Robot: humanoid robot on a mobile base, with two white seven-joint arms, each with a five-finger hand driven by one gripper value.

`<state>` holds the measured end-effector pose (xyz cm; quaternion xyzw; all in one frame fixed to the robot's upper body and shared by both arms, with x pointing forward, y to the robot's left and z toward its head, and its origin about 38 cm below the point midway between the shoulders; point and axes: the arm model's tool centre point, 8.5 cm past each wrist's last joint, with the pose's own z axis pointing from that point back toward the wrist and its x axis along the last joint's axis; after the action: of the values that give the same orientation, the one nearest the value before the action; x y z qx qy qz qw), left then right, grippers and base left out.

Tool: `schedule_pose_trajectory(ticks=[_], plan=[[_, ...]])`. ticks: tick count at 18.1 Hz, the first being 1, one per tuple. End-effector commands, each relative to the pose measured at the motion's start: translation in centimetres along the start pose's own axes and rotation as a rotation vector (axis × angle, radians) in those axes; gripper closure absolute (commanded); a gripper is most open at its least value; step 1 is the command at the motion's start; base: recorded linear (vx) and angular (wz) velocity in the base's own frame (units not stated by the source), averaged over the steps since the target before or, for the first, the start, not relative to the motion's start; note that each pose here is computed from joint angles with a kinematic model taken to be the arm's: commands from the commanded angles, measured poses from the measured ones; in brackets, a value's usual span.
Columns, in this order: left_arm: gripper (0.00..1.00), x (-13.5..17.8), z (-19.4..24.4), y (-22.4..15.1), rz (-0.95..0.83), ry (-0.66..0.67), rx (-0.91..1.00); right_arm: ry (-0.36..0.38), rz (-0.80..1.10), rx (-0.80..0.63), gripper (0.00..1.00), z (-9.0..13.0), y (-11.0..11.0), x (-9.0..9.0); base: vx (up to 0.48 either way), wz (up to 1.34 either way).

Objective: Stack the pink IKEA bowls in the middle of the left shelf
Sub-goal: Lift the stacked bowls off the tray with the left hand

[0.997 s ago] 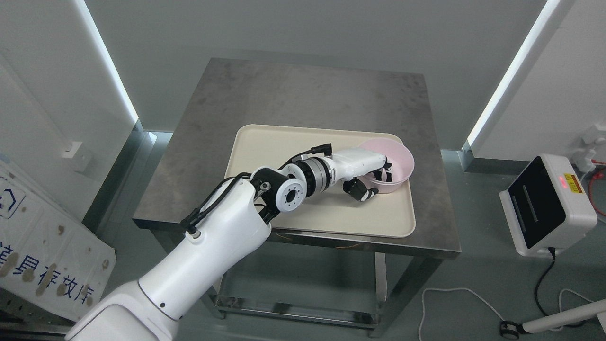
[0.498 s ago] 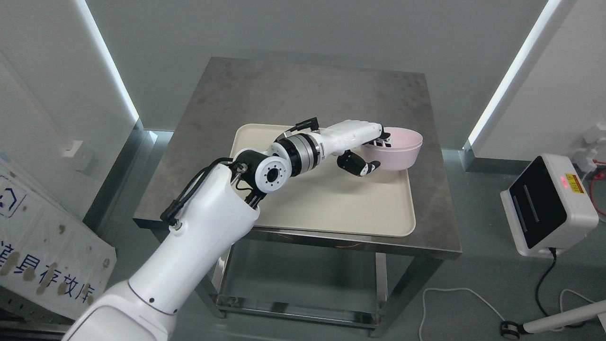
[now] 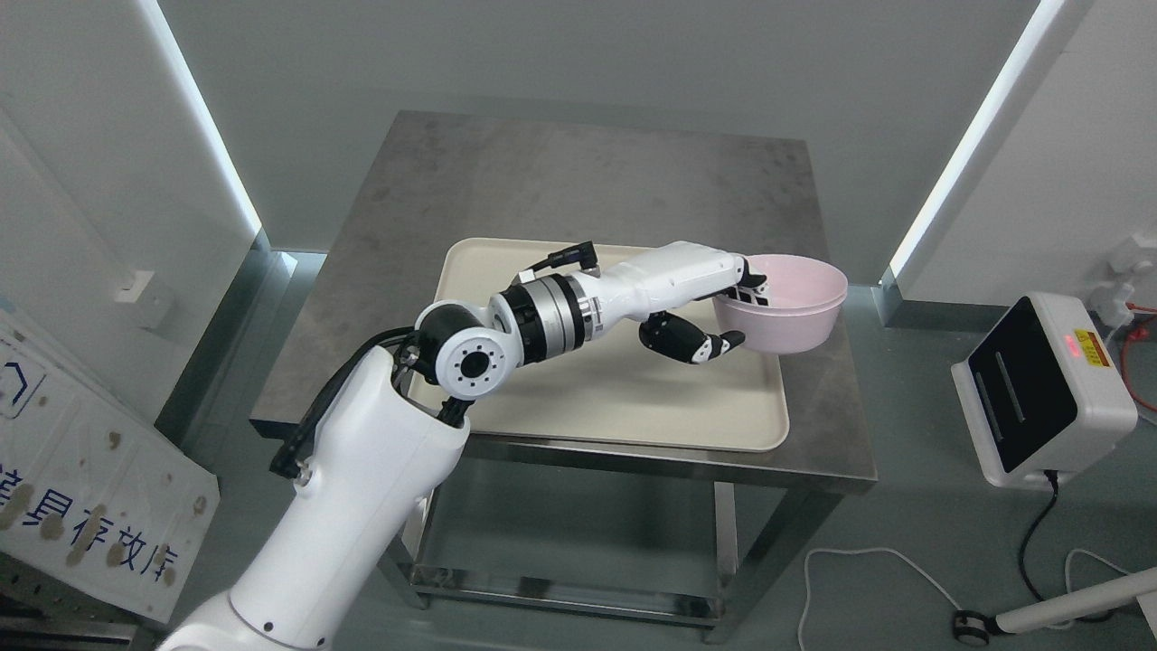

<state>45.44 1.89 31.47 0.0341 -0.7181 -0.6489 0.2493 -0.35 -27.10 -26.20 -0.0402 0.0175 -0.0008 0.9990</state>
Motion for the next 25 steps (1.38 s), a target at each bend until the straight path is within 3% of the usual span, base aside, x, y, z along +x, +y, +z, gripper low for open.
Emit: schedule_pose_trajectory(ticks=[1, 6, 11, 25], plan=[[0.94, 0.4, 7.7, 1.9, -0.139, -0.075, 0.196, -0.031, -0.011, -0.018, 0.0, 0.0, -1.1, 1.0, 0.0, 0.0], [0.94, -0.7, 11.1, -1.7, -0.183, -0.109, 0.222, -0.032, -0.011, -0.018, 0.0, 0.0, -1.1, 1.1, -0.027, -0.02], [0.93, -2.2, 14.3, -1.5, -0.146, -0.074, 0.319, -0.032, -0.011, -0.018, 0.0, 0.0, -1.1, 1.1, -0.059, -0.04], [0.93, -4.5, 20.1, -3.3, -0.133, 0.048, 0.324, -0.032, -0.011, -0.018, 0.0, 0.0, -1.1, 1.1, -0.129, -0.04]])
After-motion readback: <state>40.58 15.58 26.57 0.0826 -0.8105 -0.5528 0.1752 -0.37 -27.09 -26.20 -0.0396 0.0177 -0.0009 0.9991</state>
